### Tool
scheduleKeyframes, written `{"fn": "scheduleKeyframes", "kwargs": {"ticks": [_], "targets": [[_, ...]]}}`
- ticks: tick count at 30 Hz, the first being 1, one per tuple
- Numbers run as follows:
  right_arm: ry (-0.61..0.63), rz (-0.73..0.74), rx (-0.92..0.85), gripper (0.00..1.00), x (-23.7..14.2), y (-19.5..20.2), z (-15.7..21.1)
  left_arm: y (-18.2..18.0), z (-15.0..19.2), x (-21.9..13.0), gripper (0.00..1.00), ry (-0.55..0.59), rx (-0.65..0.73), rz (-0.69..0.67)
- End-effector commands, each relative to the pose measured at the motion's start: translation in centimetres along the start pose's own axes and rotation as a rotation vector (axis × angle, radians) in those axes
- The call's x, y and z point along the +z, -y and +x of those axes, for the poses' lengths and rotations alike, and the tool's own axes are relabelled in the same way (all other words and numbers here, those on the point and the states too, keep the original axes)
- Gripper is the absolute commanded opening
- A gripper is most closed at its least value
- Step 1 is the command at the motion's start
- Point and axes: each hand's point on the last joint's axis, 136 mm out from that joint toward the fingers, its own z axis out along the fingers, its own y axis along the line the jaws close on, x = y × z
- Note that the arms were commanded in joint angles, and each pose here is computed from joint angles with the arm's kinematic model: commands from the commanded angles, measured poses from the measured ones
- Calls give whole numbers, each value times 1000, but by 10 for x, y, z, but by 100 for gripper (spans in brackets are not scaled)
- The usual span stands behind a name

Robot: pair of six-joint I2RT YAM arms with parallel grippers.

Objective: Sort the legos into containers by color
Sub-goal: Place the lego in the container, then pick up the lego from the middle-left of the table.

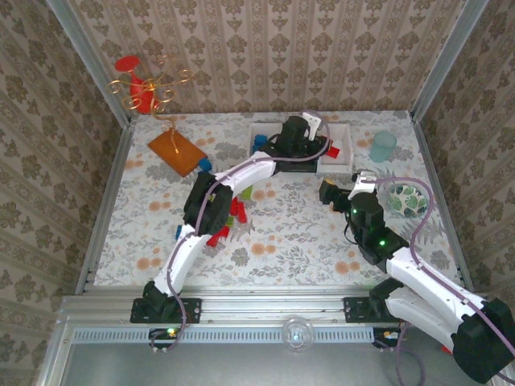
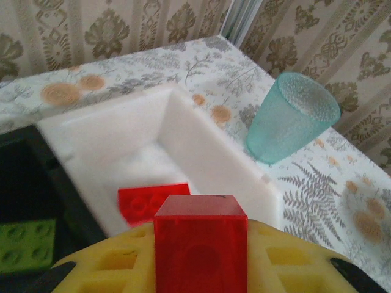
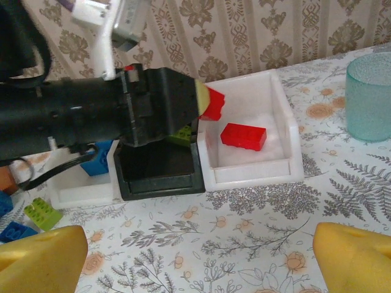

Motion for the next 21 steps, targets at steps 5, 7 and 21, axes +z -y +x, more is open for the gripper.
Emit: {"fn": "scheduleKeyframes", "kwargs": {"ticks": [5, 7, 21], "targets": [[50, -5, 45, 96, -5, 2, -9, 4, -7, 18, 47, -26, -13, 30], [50, -7, 46, 96, -5, 1, -9, 4, -14, 15, 54, -19, -12, 34], [-44, -158, -54, 96, 10, -44, 10, -31, -13, -152, 64, 34, -39, -130]]}}
